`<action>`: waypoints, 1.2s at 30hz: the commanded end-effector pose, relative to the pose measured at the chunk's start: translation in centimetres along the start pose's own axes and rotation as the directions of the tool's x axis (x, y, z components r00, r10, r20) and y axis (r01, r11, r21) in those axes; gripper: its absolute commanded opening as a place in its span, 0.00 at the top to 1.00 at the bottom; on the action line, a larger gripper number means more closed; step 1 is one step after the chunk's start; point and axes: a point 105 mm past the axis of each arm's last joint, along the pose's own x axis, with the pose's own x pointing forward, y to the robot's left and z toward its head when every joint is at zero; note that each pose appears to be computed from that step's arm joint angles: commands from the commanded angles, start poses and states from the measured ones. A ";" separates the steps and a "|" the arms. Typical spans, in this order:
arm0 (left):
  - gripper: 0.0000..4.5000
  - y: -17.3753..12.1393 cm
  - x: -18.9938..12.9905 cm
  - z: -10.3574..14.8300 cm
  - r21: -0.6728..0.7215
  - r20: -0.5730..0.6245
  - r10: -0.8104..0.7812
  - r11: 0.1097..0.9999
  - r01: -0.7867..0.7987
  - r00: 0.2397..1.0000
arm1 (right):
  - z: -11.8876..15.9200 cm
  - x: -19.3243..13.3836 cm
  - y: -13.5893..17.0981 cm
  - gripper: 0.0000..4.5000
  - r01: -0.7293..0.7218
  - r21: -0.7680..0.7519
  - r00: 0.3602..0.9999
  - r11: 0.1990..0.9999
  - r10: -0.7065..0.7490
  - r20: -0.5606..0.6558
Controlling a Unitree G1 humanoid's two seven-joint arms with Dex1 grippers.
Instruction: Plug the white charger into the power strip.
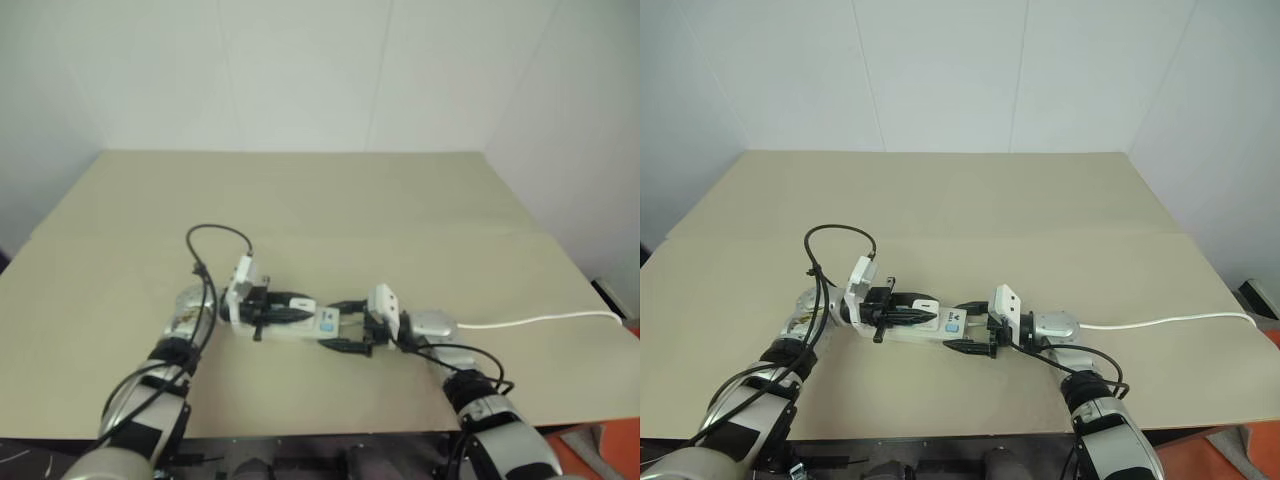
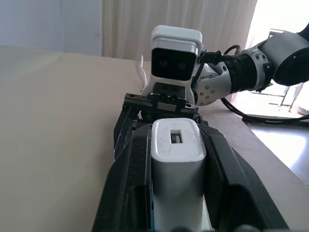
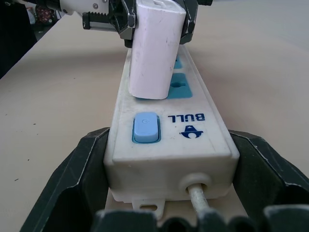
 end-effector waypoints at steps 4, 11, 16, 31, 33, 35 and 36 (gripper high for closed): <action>0.77 -0.6 -3.3 -3.0 -0.047 -0.122 0.086 0.995 -0.092 0.989 | -1.8 -0.1 1.9 0.25 -0.085 0.026 0.994 0.996 0.086 -0.072; 0.77 0.0 -3.2 -2.4 -0.065 -0.081 0.112 0.991 -0.118 0.990 | -1.9 -0.1 2.0 0.25 -0.087 0.025 0.993 0.996 0.088 -0.075; 0.56 0.0 -2.7 -1.9 -0.028 -0.083 0.084 0.996 -0.087 0.993 | -1.9 -0.1 2.0 0.25 -0.085 0.022 0.993 0.996 0.086 -0.075; 0.01 1.0 -2.4 2.2 0.021 0.021 0.066 0.998 -0.067 0.998 | -2.1 -0.1 2.3 0.25 -0.083 0.023 0.994 0.996 0.084 -0.074; 0.01 1.3 -2.5 4.0 0.011 0.094 0.069 0.997 -0.070 0.993 | -2.1 -0.1 2.3 0.25 -0.083 0.024 0.994 0.996 0.085 -0.074; 0.01 1.6 -3.0 6.0 -0.032 0.170 0.067 0.998 -0.063 0.983 | -2.1 -0.1 2.3 0.25 -0.083 0.025 0.994 0.996 0.085 -0.074; 0.01 1.7 -3.3 6.9 -0.046 0.198 0.065 0.997 -0.057 0.978 | -2.1 -0.1 2.3 0.25 -0.084 0.025 0.994 0.996 0.085 -0.074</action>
